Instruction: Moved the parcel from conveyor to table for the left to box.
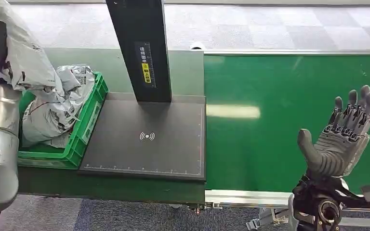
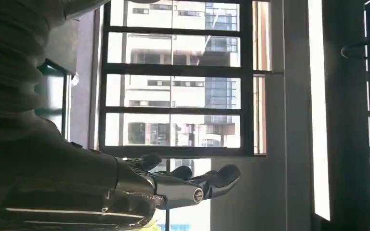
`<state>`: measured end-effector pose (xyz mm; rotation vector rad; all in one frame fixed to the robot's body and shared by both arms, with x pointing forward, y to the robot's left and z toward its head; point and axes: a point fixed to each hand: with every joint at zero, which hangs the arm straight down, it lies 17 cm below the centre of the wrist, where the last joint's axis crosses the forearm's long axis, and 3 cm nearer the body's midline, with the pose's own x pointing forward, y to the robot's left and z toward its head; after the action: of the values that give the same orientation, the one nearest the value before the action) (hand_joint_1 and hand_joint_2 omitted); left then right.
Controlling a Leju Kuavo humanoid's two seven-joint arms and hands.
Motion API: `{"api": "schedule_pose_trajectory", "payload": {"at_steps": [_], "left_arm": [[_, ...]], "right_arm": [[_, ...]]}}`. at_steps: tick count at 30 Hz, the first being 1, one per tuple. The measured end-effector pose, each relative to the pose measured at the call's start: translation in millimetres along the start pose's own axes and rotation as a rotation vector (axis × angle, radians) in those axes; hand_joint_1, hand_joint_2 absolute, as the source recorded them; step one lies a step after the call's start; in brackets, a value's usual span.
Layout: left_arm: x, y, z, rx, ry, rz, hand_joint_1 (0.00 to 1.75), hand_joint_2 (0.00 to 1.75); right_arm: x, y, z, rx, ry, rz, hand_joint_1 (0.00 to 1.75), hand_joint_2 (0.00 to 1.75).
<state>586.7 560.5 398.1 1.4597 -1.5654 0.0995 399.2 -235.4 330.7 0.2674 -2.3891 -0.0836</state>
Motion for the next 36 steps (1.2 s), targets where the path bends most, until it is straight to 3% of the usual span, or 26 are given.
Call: {"api": "schedule_pose_trajectory", "payload": {"at_steps": [5,9,13,17,22,28,31,36], "left_arm": [[-41,-17,6,-0.108,0.103,-0.247,1.75,1.75],[-58,-11,8,-0.09,0.095,-0.2,1.75,1.75],[-44,3,-8,-0.064,0.069,0.097,1.75,1.75],[-1,52,-48,0.038,0.028,0.289,1.75,1.75],[32,112,-79,0.169,-0.02,0.36,1.75,1.75],[37,132,-85,0.226,-0.047,0.371,1.75,1.75],[41,121,-84,0.175,-0.055,0.353,1.75,1.75],[52,36,-64,-0.142,-0.066,0.153,1.75,1.75]], "right_arm": [[-3,-2,4,-0.009,0.016,0.006,0.0,1.75],[-6,-4,13,-0.01,0.037,0.014,0.0,1.75],[-7,-3,13,0.001,0.04,0.019,0.0,1.75],[-10,-1,10,0.011,0.044,0.024,0.0,1.75],[-12,-2,8,0.009,0.045,0.027,0.0,1.75],[-15,-5,9,0.002,0.048,0.025,0.0,1.75],[-15,-7,10,-0.004,0.047,0.025,0.0,1.75],[-15,-10,10,-0.011,0.046,0.027,0.0,1.75]]}}
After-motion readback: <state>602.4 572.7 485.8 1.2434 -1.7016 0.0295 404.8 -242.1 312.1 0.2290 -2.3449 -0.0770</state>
